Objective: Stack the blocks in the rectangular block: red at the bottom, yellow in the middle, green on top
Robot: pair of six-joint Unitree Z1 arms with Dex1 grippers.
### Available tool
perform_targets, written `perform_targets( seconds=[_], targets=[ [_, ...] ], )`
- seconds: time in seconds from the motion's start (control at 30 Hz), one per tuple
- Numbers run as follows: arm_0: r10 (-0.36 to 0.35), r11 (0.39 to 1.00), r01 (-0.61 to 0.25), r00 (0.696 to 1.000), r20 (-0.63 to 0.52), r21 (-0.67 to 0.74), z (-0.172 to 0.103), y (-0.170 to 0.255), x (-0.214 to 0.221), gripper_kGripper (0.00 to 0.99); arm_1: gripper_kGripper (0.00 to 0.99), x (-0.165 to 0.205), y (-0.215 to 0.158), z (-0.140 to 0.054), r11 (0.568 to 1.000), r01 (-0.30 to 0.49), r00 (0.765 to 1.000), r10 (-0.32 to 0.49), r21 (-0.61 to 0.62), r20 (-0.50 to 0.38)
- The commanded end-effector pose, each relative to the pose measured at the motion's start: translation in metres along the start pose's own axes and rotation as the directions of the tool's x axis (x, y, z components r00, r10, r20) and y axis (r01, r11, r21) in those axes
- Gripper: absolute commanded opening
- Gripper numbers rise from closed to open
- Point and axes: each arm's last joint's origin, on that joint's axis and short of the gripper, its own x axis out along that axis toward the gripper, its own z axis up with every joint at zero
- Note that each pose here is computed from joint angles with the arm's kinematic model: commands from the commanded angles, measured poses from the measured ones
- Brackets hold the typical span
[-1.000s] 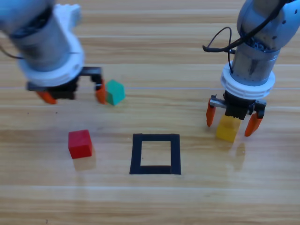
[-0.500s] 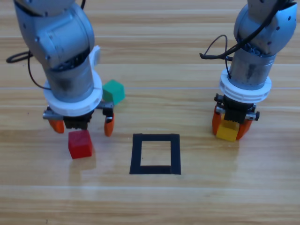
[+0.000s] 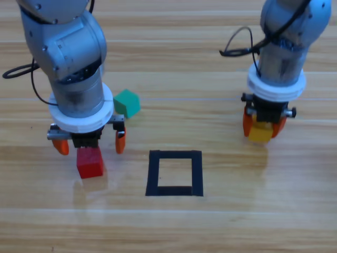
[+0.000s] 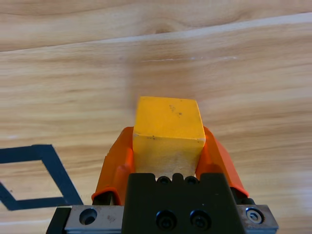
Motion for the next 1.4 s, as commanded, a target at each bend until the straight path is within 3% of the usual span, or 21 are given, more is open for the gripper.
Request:
perform_targets(
  seconds=[0.03, 0.27, 0.5, 0.97, 1.07, 1.13, 1.23, 1.4],
  targets=[
    [0.037, 0.996, -0.042, 0.997, -0.062, -0.081, 0.011, 0.008, 0.030, 0.990, 0.420, -0.007, 0.000, -0.009, 0.997, 0.060, 0.998, -0.060, -0.057, -0.009],
    [0.007, 0.993, -0.018, 0.995, -0.097, -0.115, 0.016, 0.011, 0.036, 0.983, 0.420, -0.052, -0.005, -0.031, 0.996, -0.001, 1.000, 0.002, -0.087, 0.019],
    [0.009, 0.993, -0.022, 0.994, -0.110, -0.118, 0.015, 0.011, 0.040, 0.968, 0.420, -0.060, 0.008, -0.056, 0.988, -0.050, 0.999, 0.048, -0.147, -0.017],
    [-0.033, 0.994, 0.020, 0.993, -0.114, -0.111, 0.009, 0.017, 0.048, 0.729, 0.422, -0.064, 0.016, -0.066, 0.983, -0.070, 0.997, 0.067, -0.172, -0.023],
    [-0.040, 0.994, 0.029, 0.994, -0.106, -0.106, 0.009, 0.017, 0.045, 0.594, 0.422, -0.063, 0.017, -0.066, 0.983, -0.065, 0.998, 0.062, -0.173, -0.023],
    [-0.047, 0.994, 0.036, 0.994, -0.099, -0.105, 0.012, 0.024, 0.041, 0.393, 0.422, -0.063, 0.017, -0.065, 0.983, -0.061, 0.998, 0.059, -0.173, -0.018],
    [-0.053, 0.994, 0.044, 0.994, -0.092, -0.095, 0.014, 0.031, 0.036, 0.209, 0.422, -0.063, 0.017, -0.065, 0.983, -0.059, 0.998, 0.057, -0.173, -0.016],
    [-0.079, 0.996, 0.076, 0.994, -0.070, -0.042, 0.017, 0.032, 0.026, 0.100, 0.422, -0.062, 0.017, -0.066, 0.983, -0.055, 0.998, 0.053, -0.173, -0.015]
  ],
)
